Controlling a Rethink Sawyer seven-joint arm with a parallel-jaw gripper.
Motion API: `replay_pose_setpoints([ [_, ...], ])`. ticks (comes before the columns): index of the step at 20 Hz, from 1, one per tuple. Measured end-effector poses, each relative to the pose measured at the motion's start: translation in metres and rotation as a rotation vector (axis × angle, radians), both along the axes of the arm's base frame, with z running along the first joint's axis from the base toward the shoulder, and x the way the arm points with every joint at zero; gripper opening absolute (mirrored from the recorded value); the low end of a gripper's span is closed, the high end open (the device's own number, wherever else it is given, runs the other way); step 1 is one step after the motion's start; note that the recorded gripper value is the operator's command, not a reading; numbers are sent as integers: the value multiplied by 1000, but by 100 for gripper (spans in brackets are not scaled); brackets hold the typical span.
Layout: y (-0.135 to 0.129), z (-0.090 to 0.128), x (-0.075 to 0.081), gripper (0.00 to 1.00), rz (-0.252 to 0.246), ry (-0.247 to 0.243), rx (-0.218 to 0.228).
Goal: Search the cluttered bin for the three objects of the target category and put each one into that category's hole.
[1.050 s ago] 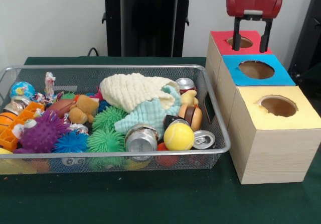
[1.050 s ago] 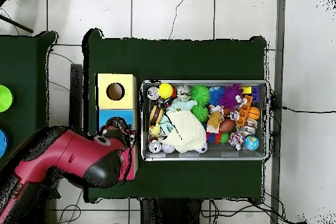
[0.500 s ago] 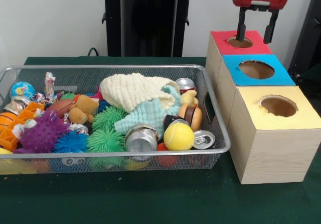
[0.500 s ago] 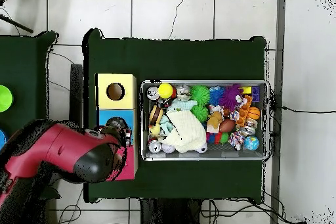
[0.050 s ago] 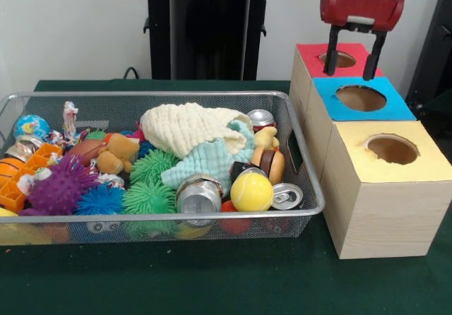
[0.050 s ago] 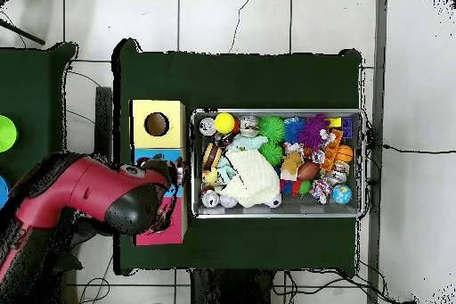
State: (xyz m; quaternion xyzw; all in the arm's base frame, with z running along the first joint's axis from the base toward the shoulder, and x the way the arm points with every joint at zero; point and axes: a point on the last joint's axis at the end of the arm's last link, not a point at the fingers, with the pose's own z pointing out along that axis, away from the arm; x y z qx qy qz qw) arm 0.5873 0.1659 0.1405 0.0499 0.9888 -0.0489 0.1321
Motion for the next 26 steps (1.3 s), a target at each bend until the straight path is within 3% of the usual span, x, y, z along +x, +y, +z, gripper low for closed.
replay_pose_setpoints([
  [7, -34, -12, 4, 100, -40, 45, 19],
  [11, -81, -8, 8, 100, -72, 74, 38],
  [15, -116, 3, 11, 100, -67, 92, 33],
  [16, -135, 12, 12, 100, -57, 105, 26],
  [22, -158, 30, 17, 100, -33, 125, 17],
  [26, -153, 34, 18, 100, -19, 130, 33],
])
